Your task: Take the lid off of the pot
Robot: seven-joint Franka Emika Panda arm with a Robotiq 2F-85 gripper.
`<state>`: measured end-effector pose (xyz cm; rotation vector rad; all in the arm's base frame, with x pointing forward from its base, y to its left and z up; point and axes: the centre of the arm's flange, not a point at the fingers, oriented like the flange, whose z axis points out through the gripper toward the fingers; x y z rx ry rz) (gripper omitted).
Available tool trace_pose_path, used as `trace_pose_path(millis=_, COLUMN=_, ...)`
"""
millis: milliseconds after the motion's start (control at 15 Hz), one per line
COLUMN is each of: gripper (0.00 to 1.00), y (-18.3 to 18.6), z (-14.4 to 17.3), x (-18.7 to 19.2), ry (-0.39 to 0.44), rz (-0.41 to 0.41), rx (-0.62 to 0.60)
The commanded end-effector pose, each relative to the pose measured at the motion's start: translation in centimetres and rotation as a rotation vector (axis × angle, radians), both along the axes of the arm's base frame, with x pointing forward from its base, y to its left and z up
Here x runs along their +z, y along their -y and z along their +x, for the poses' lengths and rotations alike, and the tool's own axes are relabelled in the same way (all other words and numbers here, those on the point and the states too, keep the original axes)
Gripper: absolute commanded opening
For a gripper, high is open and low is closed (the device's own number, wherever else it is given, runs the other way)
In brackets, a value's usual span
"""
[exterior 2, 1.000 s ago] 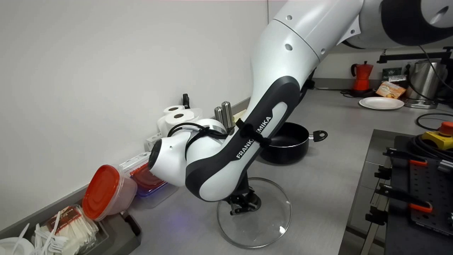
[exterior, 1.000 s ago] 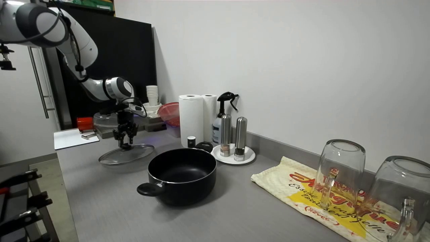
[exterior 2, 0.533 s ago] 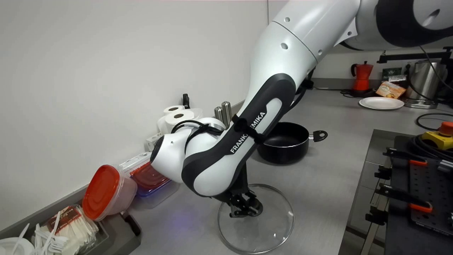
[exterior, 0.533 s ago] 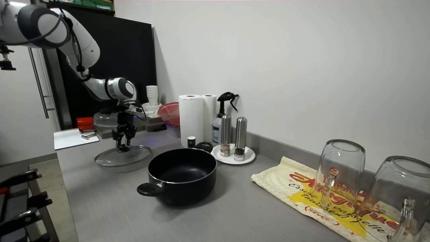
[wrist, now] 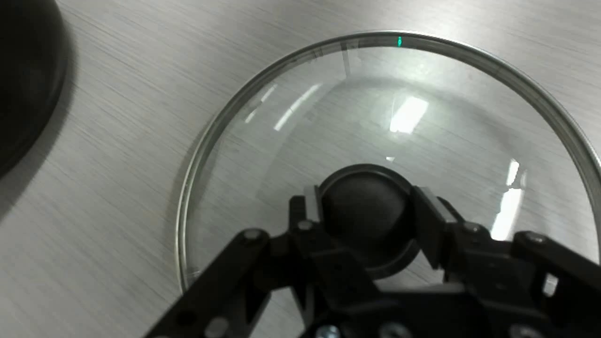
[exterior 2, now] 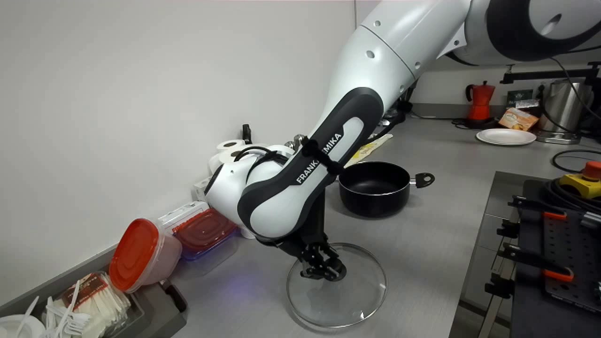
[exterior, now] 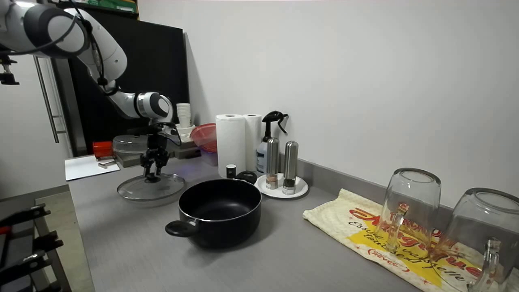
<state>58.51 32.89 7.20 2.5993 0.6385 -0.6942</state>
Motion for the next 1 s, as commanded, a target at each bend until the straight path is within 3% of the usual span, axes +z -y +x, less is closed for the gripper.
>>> trace_pose_path(millis=0, gripper=0.24, y=0.6, z=0.9, x=1.6, ry=-0.011, rz=0.034, rx=-0.038)
trace_pose_path(millis=933, gripper=0.24, y=1.8, z=1.1, x=-1.7, ry=-0.02, rz=0.007, rx=-0.057)
